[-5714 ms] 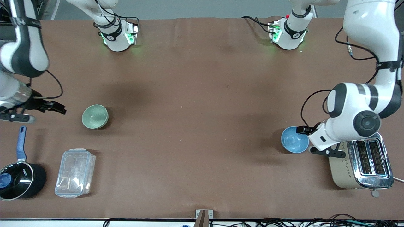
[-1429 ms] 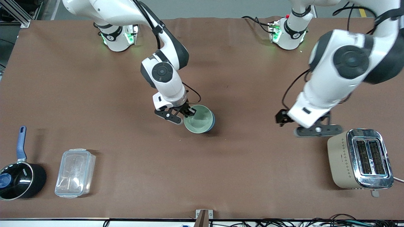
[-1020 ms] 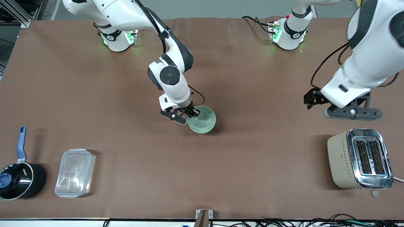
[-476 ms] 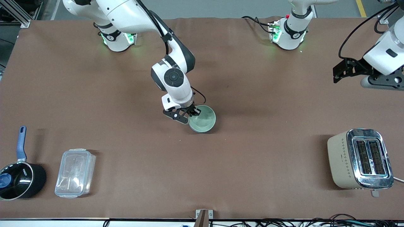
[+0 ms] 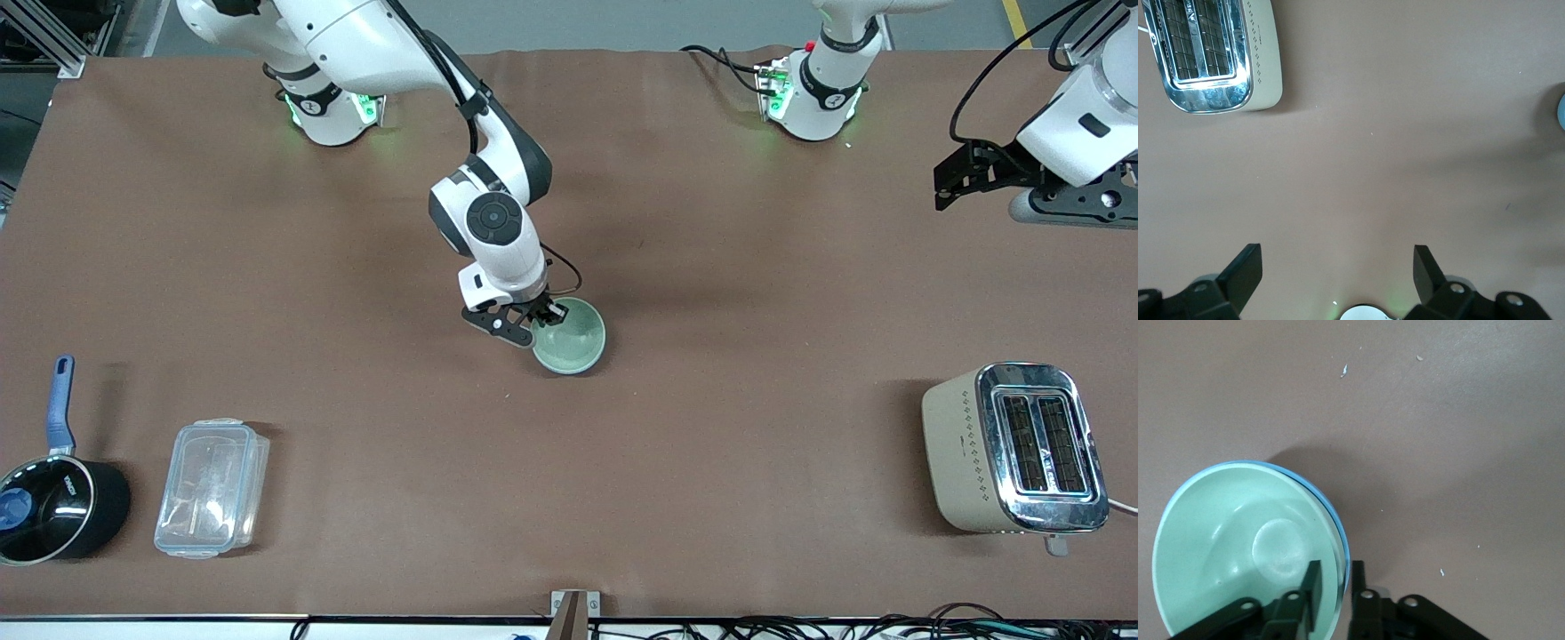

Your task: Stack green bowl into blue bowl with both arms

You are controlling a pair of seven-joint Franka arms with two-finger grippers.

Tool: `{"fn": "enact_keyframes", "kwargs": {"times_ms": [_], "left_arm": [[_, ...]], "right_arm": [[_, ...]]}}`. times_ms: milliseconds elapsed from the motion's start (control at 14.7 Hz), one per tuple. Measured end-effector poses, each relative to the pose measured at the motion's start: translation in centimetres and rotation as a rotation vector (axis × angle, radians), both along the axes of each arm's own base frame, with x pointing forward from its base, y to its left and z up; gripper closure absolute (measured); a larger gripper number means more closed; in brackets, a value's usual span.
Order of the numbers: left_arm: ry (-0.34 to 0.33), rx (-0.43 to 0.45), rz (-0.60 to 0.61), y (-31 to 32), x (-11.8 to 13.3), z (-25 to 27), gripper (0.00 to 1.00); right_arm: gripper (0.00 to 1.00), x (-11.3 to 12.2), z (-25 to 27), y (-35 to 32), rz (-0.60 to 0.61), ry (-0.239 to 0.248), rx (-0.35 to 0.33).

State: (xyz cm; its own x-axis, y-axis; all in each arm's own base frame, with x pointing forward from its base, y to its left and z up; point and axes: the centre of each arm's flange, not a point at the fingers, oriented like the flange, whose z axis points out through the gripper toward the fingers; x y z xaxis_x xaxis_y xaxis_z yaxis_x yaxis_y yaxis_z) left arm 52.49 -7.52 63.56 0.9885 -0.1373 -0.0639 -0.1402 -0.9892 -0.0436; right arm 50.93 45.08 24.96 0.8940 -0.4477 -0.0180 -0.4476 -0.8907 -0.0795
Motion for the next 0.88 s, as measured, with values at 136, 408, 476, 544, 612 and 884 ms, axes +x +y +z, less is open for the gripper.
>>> {"fn": "enact_keyframes", "kwargs": {"times_ms": [136,408,476,544,612,884], "left_arm": [[0.000,0.000,-0.004,-0.2,0.0,0.0,0.00],[-0.001,0.000,-0.006,-0.4,-0.1,0.0,0.00],[0.000,0.000,-0.006,-0.4,-0.1,0.0,0.00],[0.000,0.000,-0.006,-0.4,0.0,0.0,0.00],[0.001,0.000,-0.006,-0.4,0.0,-0.1,0.00],[0.003,-0.001,-0.011,-0.7,0.0,-0.2,0.00]], "right_arm": [[0.48,0.7,0.7,-0.2,-0.024,-0.014,0.007],[0.11,5.1,8.9,-5.1,-0.052,-0.087,-0.078],[0.00,5.7,11.7,-7.3,-0.050,-0.082,-0.116],[0.00,6.2,14.6,-9.9,-0.041,-0.074,-0.146],[0.00,6.9,17.3,-12.9,-0.026,-0.069,-0.161],[0.00,8.8,24.9,-25.6,-0.011,-0.039,-0.170]]}}
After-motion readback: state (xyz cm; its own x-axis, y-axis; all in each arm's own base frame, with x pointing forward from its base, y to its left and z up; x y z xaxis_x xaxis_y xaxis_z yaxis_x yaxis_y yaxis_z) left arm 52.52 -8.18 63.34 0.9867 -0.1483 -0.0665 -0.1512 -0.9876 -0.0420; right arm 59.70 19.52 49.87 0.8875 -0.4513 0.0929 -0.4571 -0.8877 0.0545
